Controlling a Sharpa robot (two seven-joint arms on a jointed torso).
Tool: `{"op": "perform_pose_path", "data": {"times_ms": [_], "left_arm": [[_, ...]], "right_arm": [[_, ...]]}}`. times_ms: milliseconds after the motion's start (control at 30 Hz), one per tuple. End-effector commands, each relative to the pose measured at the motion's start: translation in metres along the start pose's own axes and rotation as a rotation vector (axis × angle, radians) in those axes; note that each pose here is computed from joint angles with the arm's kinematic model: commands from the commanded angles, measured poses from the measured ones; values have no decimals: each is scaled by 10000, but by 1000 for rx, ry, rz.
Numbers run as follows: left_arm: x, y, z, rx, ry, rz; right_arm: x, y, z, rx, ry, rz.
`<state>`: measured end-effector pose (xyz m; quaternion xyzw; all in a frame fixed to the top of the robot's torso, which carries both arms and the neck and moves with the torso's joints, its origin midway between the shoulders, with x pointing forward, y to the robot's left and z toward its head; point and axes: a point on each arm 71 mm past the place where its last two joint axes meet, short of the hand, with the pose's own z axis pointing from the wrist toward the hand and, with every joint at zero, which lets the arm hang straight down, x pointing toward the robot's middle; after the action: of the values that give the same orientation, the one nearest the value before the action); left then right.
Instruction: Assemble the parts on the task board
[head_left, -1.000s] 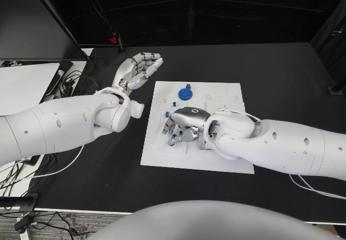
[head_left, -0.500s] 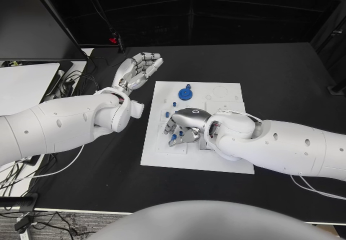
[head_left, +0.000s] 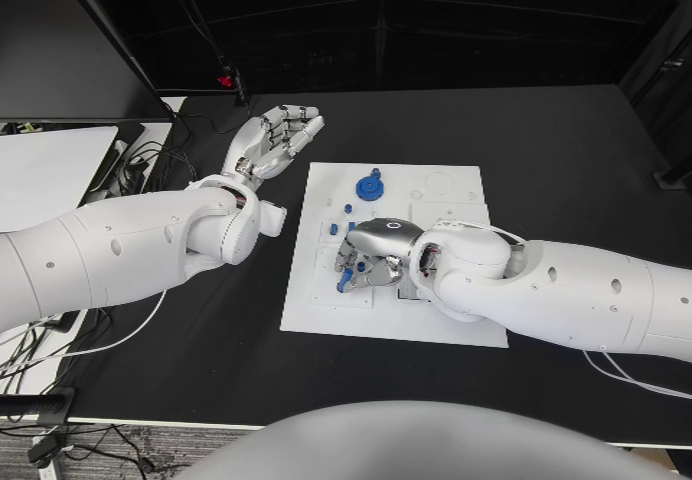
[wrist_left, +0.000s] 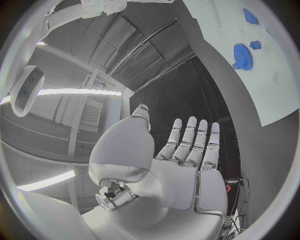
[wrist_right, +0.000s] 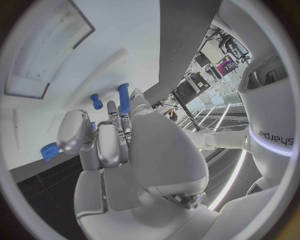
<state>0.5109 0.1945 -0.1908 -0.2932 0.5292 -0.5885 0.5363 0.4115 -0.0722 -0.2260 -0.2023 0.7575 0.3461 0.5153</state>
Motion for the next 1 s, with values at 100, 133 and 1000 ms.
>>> {"op": "perform_pose_path", "data": {"times_ms": [100, 133, 1000], "left_arm": [[3, -92, 4, 120, 5, -5], [4, -92, 4, 120, 5, -6], [-1, -90, 3, 118, 3, -4]], "right_arm": [[-3, 11, 12, 3, 2, -11], [-5, 12, 12, 2, 0, -10], [-8, 62, 20, -27, -12, -7]]}}
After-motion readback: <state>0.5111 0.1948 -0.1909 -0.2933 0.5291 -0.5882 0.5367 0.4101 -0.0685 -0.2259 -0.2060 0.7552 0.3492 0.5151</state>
